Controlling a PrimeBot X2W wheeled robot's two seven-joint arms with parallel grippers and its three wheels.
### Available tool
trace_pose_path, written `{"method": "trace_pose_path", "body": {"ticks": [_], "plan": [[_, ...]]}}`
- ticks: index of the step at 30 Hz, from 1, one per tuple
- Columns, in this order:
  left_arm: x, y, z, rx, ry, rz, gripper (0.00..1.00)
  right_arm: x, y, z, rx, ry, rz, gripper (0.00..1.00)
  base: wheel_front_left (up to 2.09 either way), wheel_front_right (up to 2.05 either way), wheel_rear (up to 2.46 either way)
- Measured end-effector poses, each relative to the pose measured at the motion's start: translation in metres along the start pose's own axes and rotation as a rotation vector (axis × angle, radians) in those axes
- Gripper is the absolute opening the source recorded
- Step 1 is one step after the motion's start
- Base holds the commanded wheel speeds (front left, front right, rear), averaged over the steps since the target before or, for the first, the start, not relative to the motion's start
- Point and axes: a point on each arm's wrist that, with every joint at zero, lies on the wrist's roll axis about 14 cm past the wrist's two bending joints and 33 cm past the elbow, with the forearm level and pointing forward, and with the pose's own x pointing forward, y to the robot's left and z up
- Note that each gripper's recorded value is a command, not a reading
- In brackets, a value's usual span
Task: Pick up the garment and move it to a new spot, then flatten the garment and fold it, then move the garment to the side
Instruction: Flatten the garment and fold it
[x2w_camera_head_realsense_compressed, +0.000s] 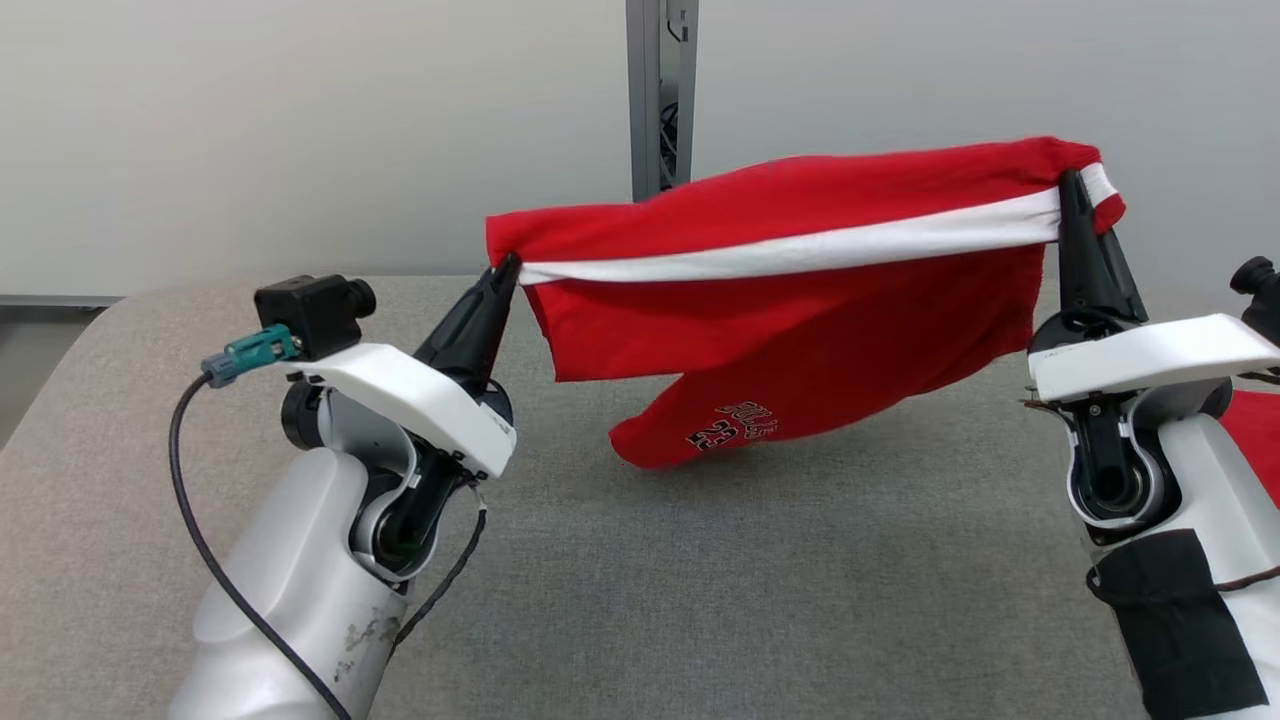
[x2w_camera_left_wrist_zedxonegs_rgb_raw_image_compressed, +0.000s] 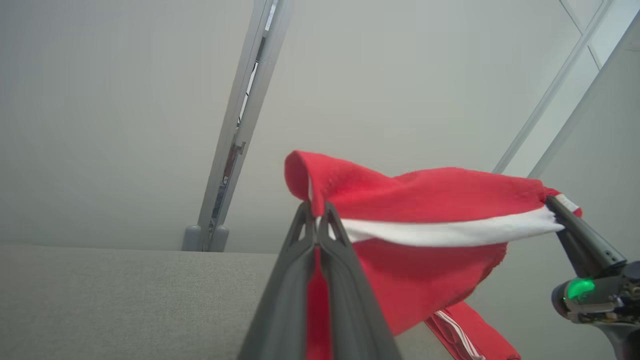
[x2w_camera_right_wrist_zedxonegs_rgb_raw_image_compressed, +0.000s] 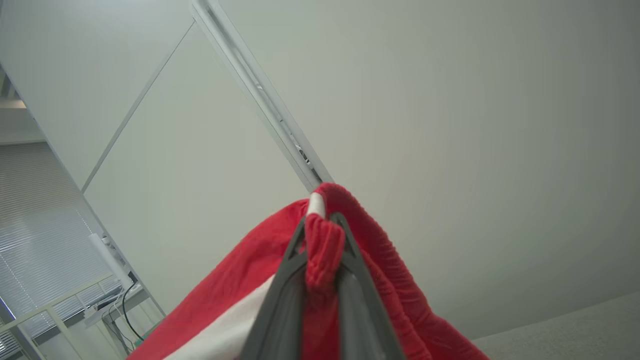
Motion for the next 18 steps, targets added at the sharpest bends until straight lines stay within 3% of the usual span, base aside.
{"method": "trace_pose_path", "body": {"ticks": [6, 18], "plan": [[0.002, 0.0, 0.017, -0.048, -0.072, 0.018, 0.0, -0.001, 0.006, 0.009, -0.01, -0.037, -0.008, 0.0, 0.0, 0.0, 0.0], [0.002, 0.009, -0.006, -0.179, -0.029, 0.055, 0.0, -0.015, -0.024, -0.018, 0.08, 0.032, -0.125, 0.0, 0.0, 0.0, 0.0]]}}
